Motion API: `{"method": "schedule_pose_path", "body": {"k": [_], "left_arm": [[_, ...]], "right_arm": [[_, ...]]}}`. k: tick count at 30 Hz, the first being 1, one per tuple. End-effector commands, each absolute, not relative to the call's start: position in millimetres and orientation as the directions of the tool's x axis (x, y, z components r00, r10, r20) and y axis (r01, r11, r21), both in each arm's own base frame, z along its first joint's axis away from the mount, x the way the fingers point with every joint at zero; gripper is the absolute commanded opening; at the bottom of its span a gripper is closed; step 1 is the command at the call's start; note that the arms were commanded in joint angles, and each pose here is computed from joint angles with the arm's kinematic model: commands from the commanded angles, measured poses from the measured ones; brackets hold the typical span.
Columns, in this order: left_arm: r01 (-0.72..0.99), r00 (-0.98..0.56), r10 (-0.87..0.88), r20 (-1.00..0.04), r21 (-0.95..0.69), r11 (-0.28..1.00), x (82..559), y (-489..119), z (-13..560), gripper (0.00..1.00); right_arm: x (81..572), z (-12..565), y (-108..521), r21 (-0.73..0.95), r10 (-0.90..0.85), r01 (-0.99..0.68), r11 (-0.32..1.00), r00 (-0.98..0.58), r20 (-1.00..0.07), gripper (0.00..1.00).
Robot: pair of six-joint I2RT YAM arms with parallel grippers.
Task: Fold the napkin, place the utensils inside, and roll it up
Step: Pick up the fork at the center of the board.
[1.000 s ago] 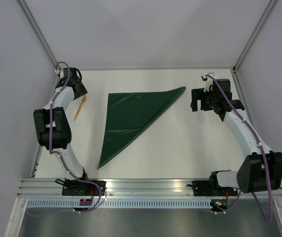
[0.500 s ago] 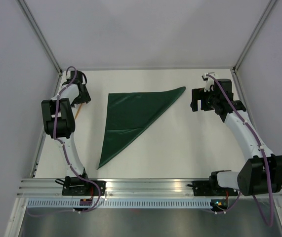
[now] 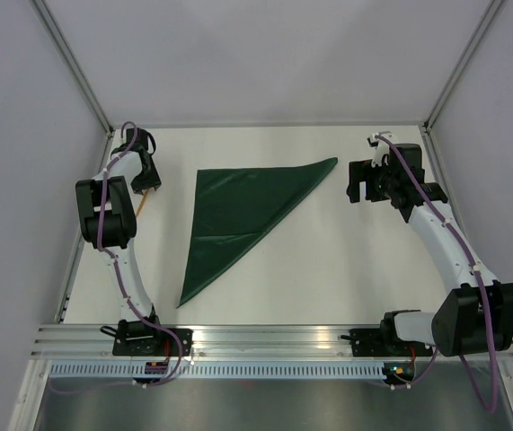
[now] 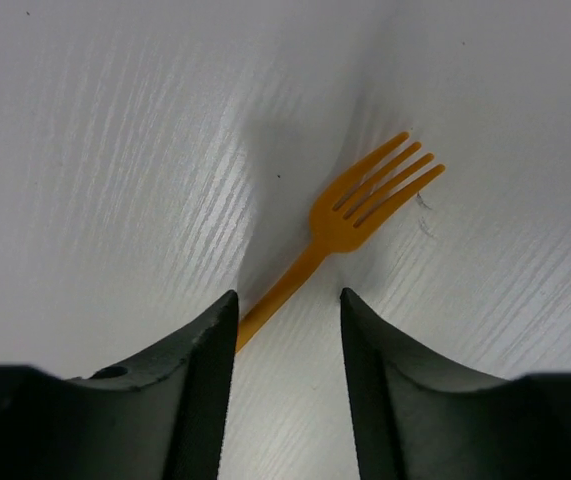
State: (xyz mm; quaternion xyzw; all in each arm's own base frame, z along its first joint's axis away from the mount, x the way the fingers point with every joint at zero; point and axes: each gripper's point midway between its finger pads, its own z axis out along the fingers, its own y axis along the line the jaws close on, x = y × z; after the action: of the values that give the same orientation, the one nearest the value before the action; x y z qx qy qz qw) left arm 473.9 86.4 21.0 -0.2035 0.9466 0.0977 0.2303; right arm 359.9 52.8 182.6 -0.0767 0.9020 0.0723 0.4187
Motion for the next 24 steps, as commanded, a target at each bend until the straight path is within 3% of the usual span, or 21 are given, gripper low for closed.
{"method": "schedule_pose_path", "body": {"k": [1, 6, 8, 9, 15, 19, 24], "left_arm": [[-0.388, -0.840, -0.318, -0.439, 0.078, 0.918, 473.0, 82.6, 13.8, 0.48], [-0.384, -0.846, -0.320, -0.427, 0.071, 0.921, 469.5, 80.2, 12.5, 0.28], [-0.378, -0.850, -0.315, -0.423, 0.072, 0.923, 468.6, 80.6, 11.0, 0.15], [-0.373, -0.851, -0.309, -0.424, 0.075, 0.925, 468.9, 80.4, 12.1, 0.04], [-0.344, -0.847, -0.291, -0.445, 0.040, 0.938, 475.2, 76.3, 26.0, 0.02], [-0.293, -0.813, -0.276, -0.513, -0.049, 0.955, 487.4, 60.7, 67.8, 0.02], [-0.056, -0.783, -0.114, -0.612, -0.113, 0.992, 496.3, 7.1, 123.0, 0.02]], "right_arm": [[354.8, 189.2, 49.6, 0.063, -0.068, -0.183, 0.981, -0.629, -0.774, 0.96], [354.8, 188.3, 50.4, 0.066, -0.068, -0.186, 0.980, -0.631, -0.773, 0.96], [354.7, 188.8, 50.4, 0.066, -0.068, -0.186, 0.980, -0.629, -0.774, 0.96], [354.6, 188.9, 50.9, 0.066, -0.068, -0.188, 0.980, -0.629, -0.774, 0.96], [354.7, 187.2, 50.2, 0.066, -0.066, -0.184, 0.981, -0.633, -0.771, 0.96], [355.5, 185.7, 49.7, 0.067, -0.066, -0.182, 0.981, -0.637, -0.768, 0.96], [356.2, 186.1, 49.9, 0.063, -0.070, -0.184, 0.981, -0.635, -0.769, 0.96]]}}
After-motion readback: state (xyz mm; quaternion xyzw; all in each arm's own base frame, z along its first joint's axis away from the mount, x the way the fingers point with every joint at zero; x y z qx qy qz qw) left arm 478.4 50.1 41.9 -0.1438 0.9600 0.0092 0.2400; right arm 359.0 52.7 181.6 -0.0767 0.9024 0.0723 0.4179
